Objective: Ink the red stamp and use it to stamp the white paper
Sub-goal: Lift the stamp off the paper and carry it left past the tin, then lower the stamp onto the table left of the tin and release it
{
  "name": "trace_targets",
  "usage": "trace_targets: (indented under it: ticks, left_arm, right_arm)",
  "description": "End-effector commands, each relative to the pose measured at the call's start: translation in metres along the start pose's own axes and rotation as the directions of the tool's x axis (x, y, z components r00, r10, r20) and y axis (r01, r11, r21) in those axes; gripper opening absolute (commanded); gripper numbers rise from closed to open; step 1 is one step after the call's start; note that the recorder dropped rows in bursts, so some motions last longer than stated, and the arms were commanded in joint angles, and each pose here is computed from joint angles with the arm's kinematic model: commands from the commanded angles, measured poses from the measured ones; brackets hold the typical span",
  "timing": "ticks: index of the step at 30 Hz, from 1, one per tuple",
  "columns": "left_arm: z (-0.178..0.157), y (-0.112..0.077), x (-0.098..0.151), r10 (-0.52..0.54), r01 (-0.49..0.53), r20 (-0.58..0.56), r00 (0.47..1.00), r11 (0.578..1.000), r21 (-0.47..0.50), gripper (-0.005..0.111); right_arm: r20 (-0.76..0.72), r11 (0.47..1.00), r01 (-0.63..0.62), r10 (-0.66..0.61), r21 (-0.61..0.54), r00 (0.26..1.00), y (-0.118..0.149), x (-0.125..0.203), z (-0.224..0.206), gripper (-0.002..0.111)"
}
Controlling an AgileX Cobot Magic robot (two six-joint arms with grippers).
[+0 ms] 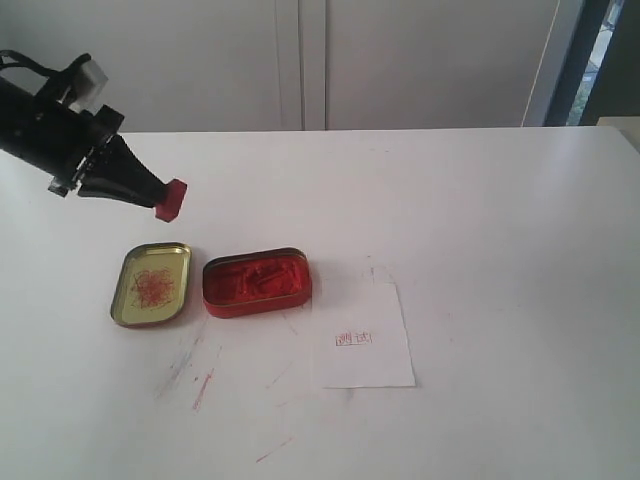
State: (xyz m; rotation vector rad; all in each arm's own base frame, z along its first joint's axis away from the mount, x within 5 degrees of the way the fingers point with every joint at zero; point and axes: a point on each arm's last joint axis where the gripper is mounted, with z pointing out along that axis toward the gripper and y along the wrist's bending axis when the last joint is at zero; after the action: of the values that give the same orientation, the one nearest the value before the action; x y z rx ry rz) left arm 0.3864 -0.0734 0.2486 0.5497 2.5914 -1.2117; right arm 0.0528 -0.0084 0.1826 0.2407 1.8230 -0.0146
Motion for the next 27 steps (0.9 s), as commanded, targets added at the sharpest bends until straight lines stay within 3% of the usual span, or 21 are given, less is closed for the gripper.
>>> trace_targets:
  ticks: [1, 9, 15, 22, 27]
  left_arm:
    - [0.006, -0.003, 0.015, 0.012, -0.009, -0.023, 1.0, 0.993, 0.115, 0.0]
    - [0.03, 0.007, 0.052, -0.037, 0.055, -0.081, 0.996, 0.971, 0.232, 0.0]
    - [0.046, 0.017, 0.081, -0.091, 0.12, -0.13, 0.987, 0.965, 0.235, 0.0]
    - [0.05, 0.016, 0.11, -0.14, 0.153, -0.1, 0.985, 0.978, 0.142, 0.0]
    - [0.061, 0.026, 0.128, -0.221, 0.229, -0.094, 0.971, 0.97, 0.086, 0.0]
  right_arm:
    - [0.016, 1.0, 0.017, -0.017, 0.004, 1.0, 0.0, 0.0, 0.0, 0.0]
    - [0.016, 1.0, 0.017, -0.017, 0.004, 1.0, 0.0, 0.0, 0.0, 0.0]
    - [0.016, 1.0, 0.017, -0.017, 0.004, 1.0, 0.0, 0.0, 0.0, 0.0]
    - [0.016, 1.0, 0.017, -0.017, 0.004, 1.0, 0.0, 0.0, 0.0, 0.0]
    - [0.016, 1.0, 0.01, -0.01, 0.004, 1.0, 0.0, 0.0, 0.0, 0.0]
